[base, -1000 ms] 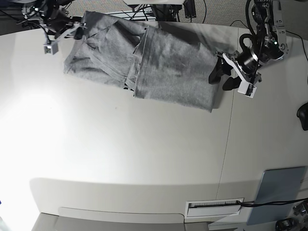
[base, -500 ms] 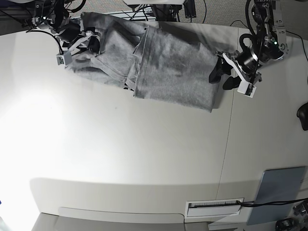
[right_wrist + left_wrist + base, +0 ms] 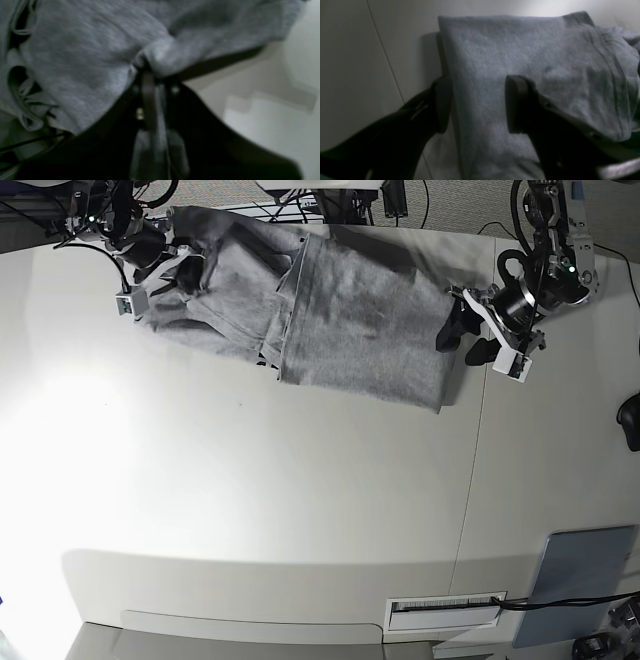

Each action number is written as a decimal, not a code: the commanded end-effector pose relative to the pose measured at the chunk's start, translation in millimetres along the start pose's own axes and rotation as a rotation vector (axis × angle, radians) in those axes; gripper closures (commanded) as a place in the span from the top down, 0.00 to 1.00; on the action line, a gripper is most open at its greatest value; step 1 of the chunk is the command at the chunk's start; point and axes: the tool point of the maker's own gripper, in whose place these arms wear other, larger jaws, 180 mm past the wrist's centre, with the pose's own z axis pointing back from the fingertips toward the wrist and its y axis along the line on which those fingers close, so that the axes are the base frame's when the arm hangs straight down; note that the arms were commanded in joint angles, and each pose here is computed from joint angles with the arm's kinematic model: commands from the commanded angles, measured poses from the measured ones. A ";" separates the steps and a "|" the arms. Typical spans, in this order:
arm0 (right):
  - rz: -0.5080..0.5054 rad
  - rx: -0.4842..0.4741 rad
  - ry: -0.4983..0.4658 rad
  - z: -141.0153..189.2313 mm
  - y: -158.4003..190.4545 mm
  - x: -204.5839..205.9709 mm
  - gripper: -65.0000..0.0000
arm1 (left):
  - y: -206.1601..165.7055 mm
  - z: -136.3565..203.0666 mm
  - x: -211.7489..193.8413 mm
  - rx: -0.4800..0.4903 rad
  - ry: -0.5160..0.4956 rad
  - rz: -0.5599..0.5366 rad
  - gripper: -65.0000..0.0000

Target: Fold the T-shirt properly

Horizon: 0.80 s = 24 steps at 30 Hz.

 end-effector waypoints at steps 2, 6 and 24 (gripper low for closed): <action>0.017 -0.063 0.053 1.4 -13.6 -15.3 0.00 | -0.1 3.2 12.2 -0.006 -0.040 -0.015 0.49; 0.091 -0.174 -0.080 7.2 -37.0 14.2 0.00 | -0.1 3.2 12.2 -0.006 -0.040 -0.015 0.49; 0.191 -0.029 -0.291 69.4 6.8 121.2 0.00 | -2.1 3.8 6.3 -0.008 -0.030 -0.003 0.49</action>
